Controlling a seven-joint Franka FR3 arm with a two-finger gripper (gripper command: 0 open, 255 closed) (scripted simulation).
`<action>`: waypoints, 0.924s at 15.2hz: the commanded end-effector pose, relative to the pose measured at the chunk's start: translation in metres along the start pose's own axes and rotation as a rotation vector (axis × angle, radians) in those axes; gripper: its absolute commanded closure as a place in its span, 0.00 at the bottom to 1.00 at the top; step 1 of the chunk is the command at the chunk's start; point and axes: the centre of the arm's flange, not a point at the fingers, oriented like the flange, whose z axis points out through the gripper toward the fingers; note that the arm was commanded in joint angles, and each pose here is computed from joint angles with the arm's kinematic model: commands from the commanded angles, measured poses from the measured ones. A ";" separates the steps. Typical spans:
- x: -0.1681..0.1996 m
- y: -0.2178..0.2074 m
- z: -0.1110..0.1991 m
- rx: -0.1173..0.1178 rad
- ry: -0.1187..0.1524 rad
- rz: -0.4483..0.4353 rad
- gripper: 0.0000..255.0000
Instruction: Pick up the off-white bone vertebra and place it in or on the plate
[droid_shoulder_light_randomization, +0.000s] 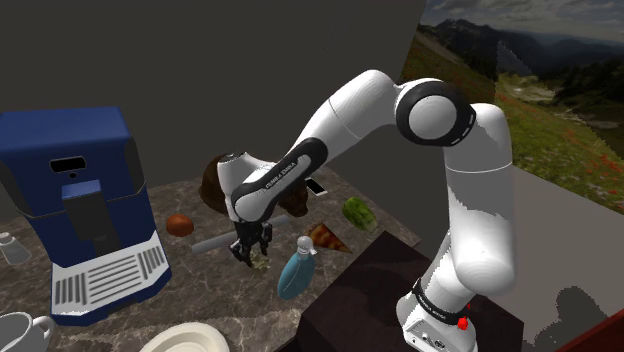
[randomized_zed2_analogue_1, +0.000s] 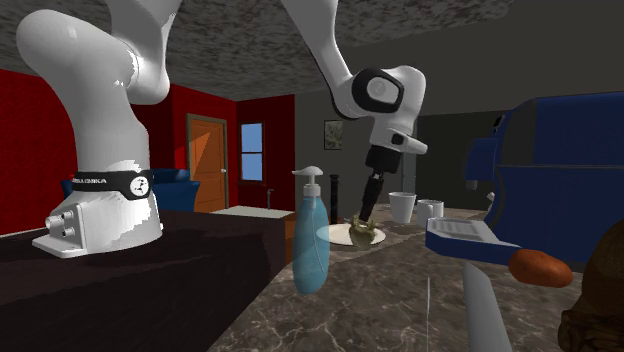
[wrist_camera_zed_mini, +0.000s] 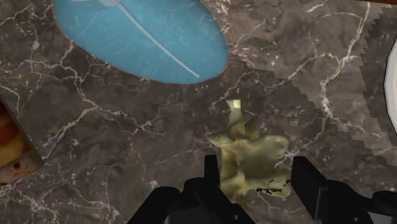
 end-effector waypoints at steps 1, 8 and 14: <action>-0.003 0.001 -0.008 0.000 0.000 0.000 1.00; -0.029 -0.087 -0.017 0.000 0.000 0.000 1.00; -0.051 -0.163 -0.025 0.000 0.000 0.000 1.00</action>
